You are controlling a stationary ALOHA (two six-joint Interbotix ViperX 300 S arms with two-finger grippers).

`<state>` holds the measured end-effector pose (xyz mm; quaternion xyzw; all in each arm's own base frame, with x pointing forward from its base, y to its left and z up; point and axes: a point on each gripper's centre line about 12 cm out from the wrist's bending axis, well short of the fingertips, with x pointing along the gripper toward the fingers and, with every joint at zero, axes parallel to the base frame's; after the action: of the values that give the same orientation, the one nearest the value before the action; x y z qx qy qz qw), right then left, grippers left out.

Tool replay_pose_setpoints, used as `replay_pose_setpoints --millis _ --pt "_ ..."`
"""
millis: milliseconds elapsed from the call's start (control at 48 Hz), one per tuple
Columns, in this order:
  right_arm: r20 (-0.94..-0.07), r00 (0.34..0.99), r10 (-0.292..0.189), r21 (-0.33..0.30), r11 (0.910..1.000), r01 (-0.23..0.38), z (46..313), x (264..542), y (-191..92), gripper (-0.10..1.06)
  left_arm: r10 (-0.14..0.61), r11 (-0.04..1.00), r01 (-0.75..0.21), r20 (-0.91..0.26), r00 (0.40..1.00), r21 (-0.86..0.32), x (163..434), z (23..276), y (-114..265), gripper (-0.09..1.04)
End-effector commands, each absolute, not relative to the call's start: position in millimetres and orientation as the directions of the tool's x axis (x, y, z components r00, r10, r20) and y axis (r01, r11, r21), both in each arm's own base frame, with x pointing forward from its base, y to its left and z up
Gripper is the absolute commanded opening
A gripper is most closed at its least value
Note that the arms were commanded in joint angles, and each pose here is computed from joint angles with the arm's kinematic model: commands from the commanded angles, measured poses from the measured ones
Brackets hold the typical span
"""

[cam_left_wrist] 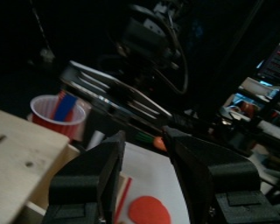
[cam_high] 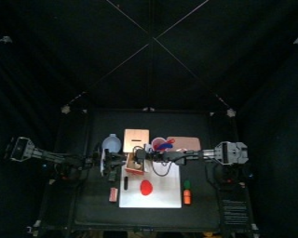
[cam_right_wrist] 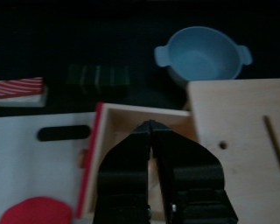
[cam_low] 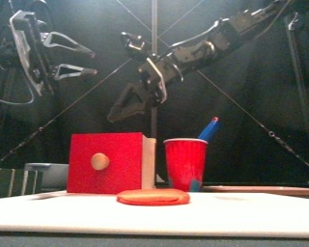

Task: Get the cutter from the drawer then cut the dough then place the extra dough in the bowl
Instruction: Place the cutter on the board

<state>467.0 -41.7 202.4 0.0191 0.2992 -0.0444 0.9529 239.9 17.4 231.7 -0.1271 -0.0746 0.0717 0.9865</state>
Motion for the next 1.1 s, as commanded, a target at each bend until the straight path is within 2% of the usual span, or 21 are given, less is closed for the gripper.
replay_pose_setpoints --millis 21,62,125,333,625,729,896,1000,1104 --pt "-0.545 0.835 -0.075 0.038 0.9927 0.115 223.7 467.2 -44.1 0.67 0.179 0.965 -0.139 0.167 0.97 -0.224 239.6 240.5 23.3 0.78" --pt "-0.552 0.831 -0.076 0.039 0.9924 0.117 221.3 467.4 -44.8 0.73 0.181 0.967 -0.143 0.172 0.968 -0.212 239.4 241.9 24.3 0.78" --pt "-0.563 0.823 -0.075 0.04 0.9922 0.118 215.8 468.6 -44.9 0.76 0.177 0.97 -0.142 0.174 0.969 -0.196 238.6 241.7 24.5 0.78" --pt "-0.632 0.771 -0.074 0.034 0.9918 0.123 194.5 470.7 -47.9 0.76 0.174 0.973 -0.143 0.166 0.971 -0.183 237.0 238.7 24.8 0.78" --pt "-0.682 0.726 -0.092 -0.013 0.9935 0.113 169.7 476.5 -57.2 0.75 0.173 0.973 -0.143 0.159 0.972 -0.183 235.2 236.0 24.9 0.78" --pt "-0.682 0.726 -0.092 -0.015 0.9936 0.112 174.1 477.9 -57.4 0.68 0.173 0.972 -0.143 0.156 0.973 -0.184 234.6 234.9 24.8 0.78" --pt "-0.678 0.729 -0.089 -0.015 0.994 0.108 178.3 478.0 -55.2 0.46 0.175 0.971 -0.146 0.149 0.973 -0.187 233.9 233.0 25.1 0.78" --pt "-0.645 0.759 -0.089 -0.016 0.9945 0.103 200.4 473.8 -52.6 0.44 0.174 0.972 -0.145 0.149 0.973 -0.186 232.7 232.5 24.7 0.78" --pt "-0.582 0.808 -0.095 -0.018 0.9944 0.104 239.4 462.5 -51.4 0.44 0.179 0.971 -0.148 0.167 0.969 -0.186 229.2 236.2 26.0 0.78"
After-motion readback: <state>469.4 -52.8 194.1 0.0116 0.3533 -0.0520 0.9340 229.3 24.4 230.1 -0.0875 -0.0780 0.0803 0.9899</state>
